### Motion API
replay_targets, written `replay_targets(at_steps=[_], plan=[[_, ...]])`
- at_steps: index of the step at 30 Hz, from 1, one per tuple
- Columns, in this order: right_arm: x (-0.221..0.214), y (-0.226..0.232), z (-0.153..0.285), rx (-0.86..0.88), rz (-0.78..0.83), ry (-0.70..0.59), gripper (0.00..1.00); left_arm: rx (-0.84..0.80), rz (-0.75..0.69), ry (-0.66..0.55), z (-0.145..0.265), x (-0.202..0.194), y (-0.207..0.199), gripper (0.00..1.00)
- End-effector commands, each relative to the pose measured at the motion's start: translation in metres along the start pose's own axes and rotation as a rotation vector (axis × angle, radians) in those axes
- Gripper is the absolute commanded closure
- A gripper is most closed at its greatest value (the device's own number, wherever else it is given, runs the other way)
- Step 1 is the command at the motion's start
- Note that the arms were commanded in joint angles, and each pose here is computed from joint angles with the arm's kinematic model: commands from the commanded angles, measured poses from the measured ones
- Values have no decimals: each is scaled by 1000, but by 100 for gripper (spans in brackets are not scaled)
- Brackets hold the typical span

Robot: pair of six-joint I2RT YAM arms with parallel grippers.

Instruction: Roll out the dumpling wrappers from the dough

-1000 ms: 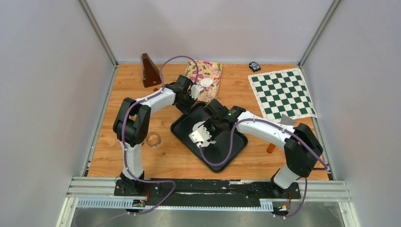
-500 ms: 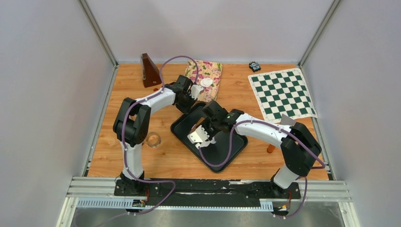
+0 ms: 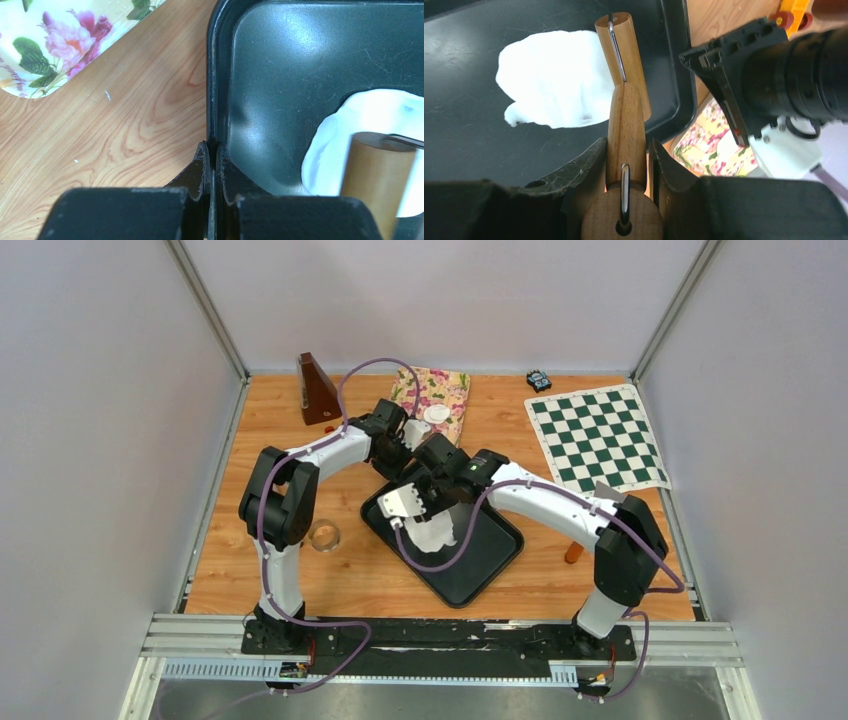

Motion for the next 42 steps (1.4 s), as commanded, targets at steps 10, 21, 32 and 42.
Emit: replay_targets(at_steps=[10,21,32,42], plan=[[-50,26,131,-75,-648,53,100,-20,-14,-86,31,19,-11,65],[-151,60,162,-172,-1305,8,99,-17,-16,-148,47,34,-13,1],[-273,53,156,-556,-1281,591,96,4,-17,-270,95,51,-4,0],[-332,78,103,-546,-1166,946,90,51,-12,-323,128,51,22,0]])
Point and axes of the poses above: each gripper's point midway between its finger pads, its own z axis back along the fingers, its own y axis along the line the jaws close on, x = y × z, the point moved 4 cm from there along z, back along the fingers, and after that the axes turned 8 degrees about z, right-handed, at the moved point
